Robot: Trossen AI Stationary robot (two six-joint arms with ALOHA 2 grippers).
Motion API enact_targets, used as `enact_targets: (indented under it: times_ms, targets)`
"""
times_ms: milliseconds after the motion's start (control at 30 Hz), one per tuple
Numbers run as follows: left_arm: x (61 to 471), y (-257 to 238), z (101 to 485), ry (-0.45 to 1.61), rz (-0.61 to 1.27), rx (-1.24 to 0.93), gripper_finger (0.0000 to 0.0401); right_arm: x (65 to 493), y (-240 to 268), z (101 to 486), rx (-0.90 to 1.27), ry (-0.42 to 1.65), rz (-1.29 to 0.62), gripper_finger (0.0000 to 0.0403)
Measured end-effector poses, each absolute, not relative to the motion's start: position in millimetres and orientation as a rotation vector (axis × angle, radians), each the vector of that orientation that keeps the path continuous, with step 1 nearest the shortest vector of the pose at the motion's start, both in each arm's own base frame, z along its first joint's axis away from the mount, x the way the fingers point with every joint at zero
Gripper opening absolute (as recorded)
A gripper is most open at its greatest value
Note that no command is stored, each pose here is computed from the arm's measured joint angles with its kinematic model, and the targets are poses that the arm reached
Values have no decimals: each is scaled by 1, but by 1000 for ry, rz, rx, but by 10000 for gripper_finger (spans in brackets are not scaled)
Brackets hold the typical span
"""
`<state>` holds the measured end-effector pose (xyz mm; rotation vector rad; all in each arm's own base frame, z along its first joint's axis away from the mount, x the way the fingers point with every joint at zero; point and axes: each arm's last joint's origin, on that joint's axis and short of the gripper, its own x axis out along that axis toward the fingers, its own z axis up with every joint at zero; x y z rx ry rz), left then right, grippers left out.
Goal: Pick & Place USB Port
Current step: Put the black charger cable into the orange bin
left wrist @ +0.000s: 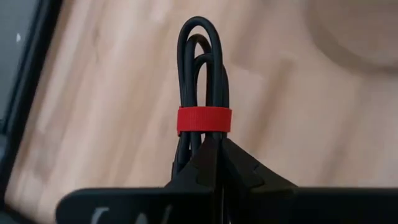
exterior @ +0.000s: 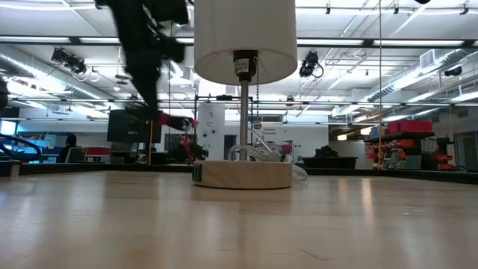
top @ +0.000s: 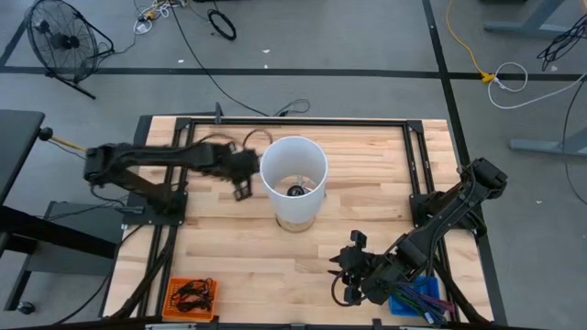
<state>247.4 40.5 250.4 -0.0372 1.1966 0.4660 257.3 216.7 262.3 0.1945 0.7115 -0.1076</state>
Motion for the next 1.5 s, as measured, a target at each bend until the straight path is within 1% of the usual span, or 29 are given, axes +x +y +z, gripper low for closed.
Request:
enact_targets:
  times_ms: [100, 200, 267, 367, 433, 533, 733, 867, 1100, 1167, 1267, 1333, 1500]
  targets:
    - [223, 6, 265, 1208, 471, -46, 7, 257, 217, 262, 175, 714, -97, 137]
    - [196, -29, 280, 1165, 474, -111, 7, 257, 217, 262, 144, 716, -85, 137]
    - [184, -55, 286, 1106, 430, -179, 7, 257, 217, 262, 126, 715, -77, 137]
    - [165, -97, 290, 1049, 303, -236, 7, 257, 217, 262, 113, 716, -73, 137]
    - [151, -123, 288, 1036, 249, -254, 7, 258, 217, 262, 101, 715, -67, 137]
    - [131, -155, 280, 1005, 254, -316, 7, 257, 217, 262, 74, 716, -58, 137]
    - [97, -210, 256, 1056, 244, -465, 7, 258, 217, 262, 4, 717, -33, 137]
    - [86, -240, 250, 1074, 268, -511, 7, 258, 216, 263, -27, 712, -31, 137]
    - [79, -294, 269, 1039, 192, -542, 7, 261, 212, 263, -54, 705, -49, 137]
    - [77, -304, 267, 1062, 231, -516, 7, 262, 211, 263, -53, 705, -50, 137]
    - [72, -310, 260, 1135, 360, -453, 7, 262, 212, 263, -54, 705, -49, 137]
    - [71, -312, 255, 1129, 412, -421, 7, 262, 212, 263, -54, 706, -49, 137]
    - [72, -321, 244, 1152, 406, -438, 7, 262, 212, 263, -54, 706, -49, 137]
